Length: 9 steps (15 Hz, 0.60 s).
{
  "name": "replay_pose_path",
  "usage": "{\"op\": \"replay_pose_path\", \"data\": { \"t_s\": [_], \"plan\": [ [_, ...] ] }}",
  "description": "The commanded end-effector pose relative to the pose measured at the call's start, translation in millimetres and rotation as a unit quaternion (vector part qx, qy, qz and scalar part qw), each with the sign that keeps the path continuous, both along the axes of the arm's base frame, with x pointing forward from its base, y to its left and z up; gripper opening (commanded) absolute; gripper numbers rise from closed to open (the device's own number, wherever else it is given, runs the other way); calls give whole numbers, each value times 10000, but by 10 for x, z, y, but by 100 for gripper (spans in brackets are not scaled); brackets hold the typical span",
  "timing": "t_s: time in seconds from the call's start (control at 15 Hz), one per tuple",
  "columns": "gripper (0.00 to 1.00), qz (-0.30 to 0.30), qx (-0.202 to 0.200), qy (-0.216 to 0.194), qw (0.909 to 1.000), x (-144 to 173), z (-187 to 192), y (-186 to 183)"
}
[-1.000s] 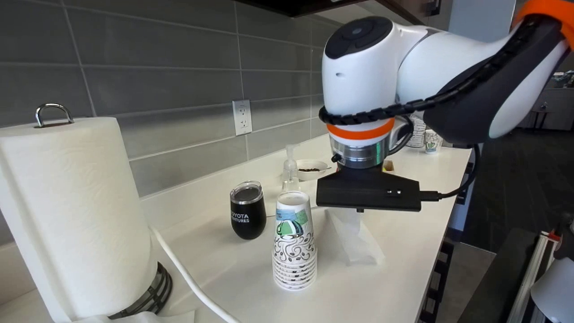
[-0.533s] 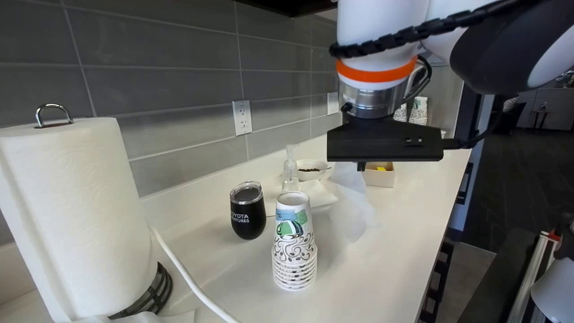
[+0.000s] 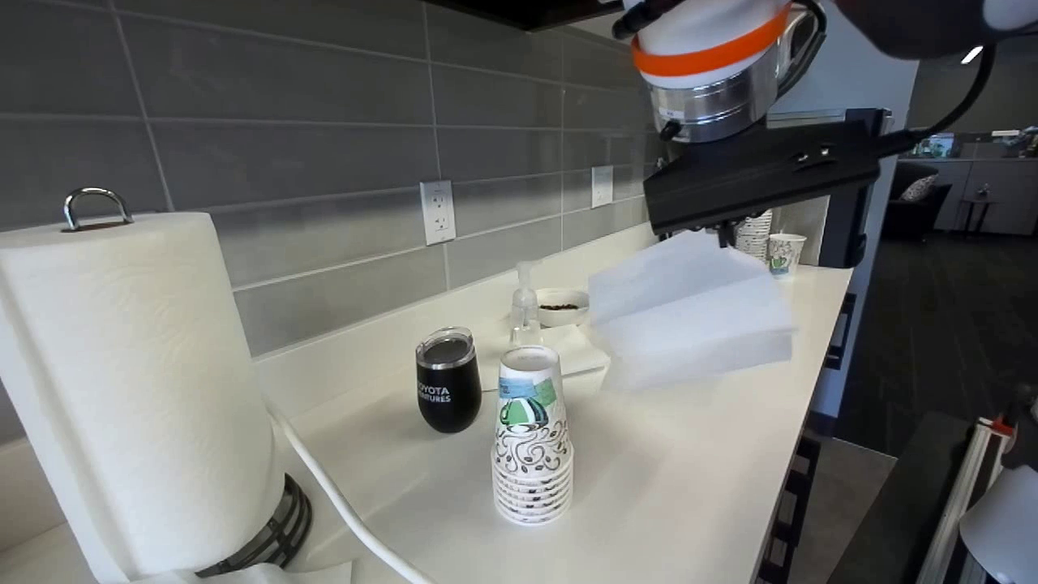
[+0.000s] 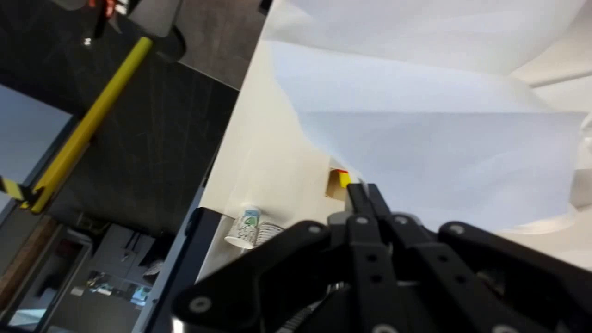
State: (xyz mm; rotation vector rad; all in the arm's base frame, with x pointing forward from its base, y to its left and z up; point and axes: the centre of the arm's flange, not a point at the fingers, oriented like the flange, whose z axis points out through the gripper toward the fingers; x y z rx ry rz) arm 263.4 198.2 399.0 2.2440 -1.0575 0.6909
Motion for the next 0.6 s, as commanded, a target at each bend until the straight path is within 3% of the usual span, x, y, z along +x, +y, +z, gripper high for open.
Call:
{"op": "replay_pose_path", "data": {
  "t_s": [0.0, 0.27, 0.53],
  "plan": [
    [0, -165, -260, 541, 9981, 25, 203, -140],
    [0, 75, 120, 777, 9969, 107, 176, -241],
    [0, 288, 776, 1008, 9915, 210, 58, -286]
  ]
}}
